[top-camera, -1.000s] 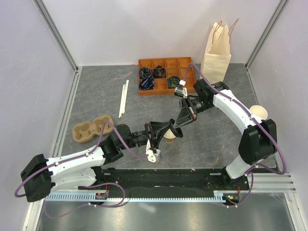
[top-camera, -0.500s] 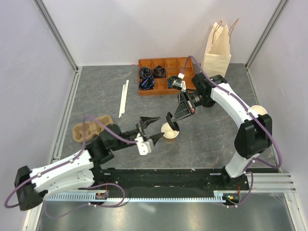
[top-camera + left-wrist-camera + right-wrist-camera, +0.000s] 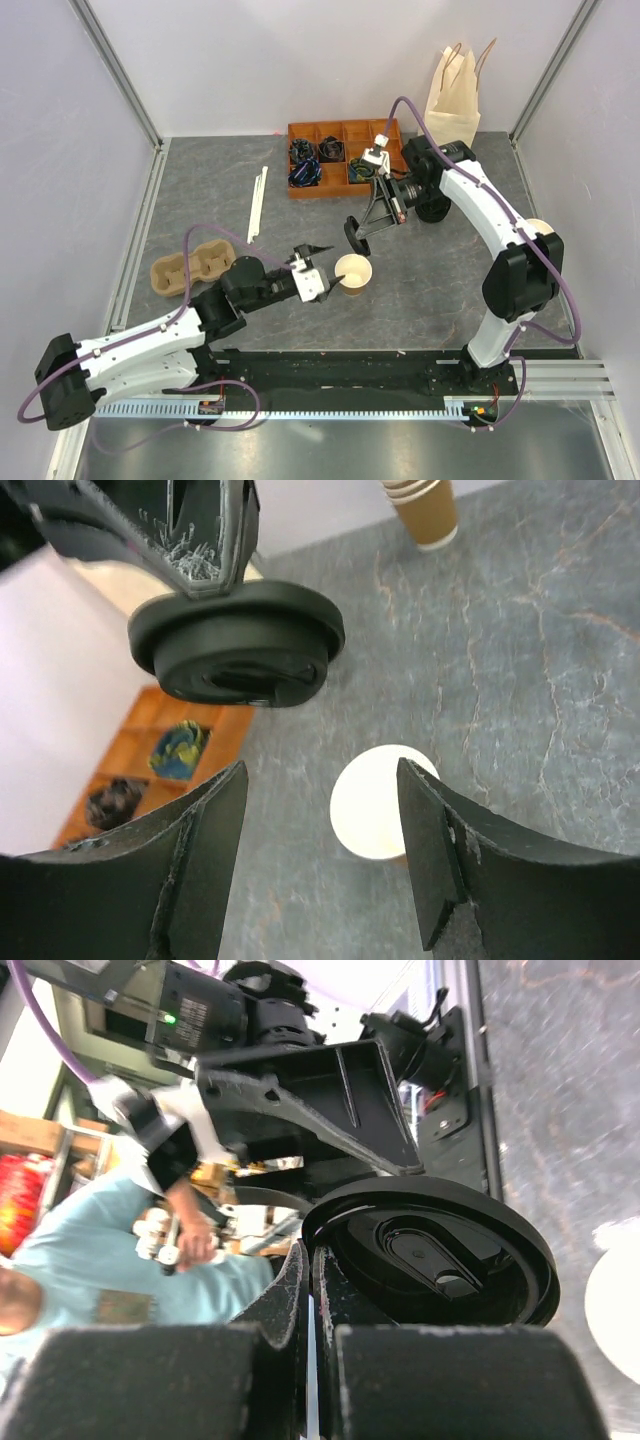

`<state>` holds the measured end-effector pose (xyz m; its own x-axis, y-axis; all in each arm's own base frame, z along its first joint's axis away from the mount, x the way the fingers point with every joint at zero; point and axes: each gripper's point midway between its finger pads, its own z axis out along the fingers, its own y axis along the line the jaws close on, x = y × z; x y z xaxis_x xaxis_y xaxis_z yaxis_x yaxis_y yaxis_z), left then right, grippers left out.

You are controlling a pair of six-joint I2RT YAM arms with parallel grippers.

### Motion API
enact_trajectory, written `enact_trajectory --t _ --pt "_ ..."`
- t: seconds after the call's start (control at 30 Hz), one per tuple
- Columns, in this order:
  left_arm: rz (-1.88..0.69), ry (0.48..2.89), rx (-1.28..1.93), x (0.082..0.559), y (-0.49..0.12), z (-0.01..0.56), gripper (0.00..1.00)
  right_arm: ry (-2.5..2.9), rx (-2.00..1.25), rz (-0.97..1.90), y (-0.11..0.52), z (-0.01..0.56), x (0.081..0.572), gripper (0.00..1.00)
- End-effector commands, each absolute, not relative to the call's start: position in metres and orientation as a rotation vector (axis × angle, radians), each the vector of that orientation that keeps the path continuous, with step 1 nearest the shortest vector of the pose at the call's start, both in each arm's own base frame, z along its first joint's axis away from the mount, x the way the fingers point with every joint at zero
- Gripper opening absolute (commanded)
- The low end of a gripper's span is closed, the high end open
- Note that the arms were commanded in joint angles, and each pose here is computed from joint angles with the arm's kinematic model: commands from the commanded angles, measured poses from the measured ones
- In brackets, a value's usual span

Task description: Pack the takeout coffee

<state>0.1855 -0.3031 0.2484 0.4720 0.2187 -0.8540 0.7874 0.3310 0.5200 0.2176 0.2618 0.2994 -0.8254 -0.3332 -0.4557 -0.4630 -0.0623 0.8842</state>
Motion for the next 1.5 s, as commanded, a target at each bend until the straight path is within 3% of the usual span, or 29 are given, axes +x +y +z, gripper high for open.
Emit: enact_trajectory --t 0.0,0.13,0.3,0.4,0.43,0.53,0.63,0.83,1.2,1.47 --pt "-0.673 1.253 0.899 0.196 -0.295 0.309 0.73 1.928 -0.952 2.048 0.261 0.332 0.214 0.0" --pt "-0.877 1.367 0.792 0.18 -0.288 0.33 0.86 1.882 -0.971 2.001 0.257 0.347 0.219 0.0" --pt "-0.885 1.561 0.559 0.225 -0.265 0.338 0.98 1.88 -0.985 1.974 0.257 0.343 0.221 0.0" --pt "-1.031 1.677 0.499 0.24 -0.254 0.346 0.98 1.866 -1.001 1.96 0.256 0.346 0.218 0.0" --pt "-1.177 1.647 0.651 0.216 -0.265 0.352 0.96 1.85 -1.004 1.966 0.255 0.349 0.216 0.0" --pt "-1.204 1.387 1.057 0.172 -0.266 0.353 0.98 1.846 -1.012 1.977 0.255 0.352 0.207 0.0" --pt "-0.889 1.049 1.272 0.174 -0.256 0.355 1.0 1.895 -1.058 1.969 0.258 0.335 0.184 0.0" --pt "-0.732 0.702 1.599 0.146 -0.267 0.342 0.98 1.921 -1.284 1.89 0.274 0.313 0.14 0.0" --pt "-0.686 0.521 1.774 0.124 -0.291 0.309 0.94 1.932 -1.498 1.783 0.291 0.297 0.113 0.0" --pt "-0.713 0.509 1.84 0.119 -0.301 0.29 0.79 1.911 -1.547 1.768 0.297 0.3 0.11 0.0"
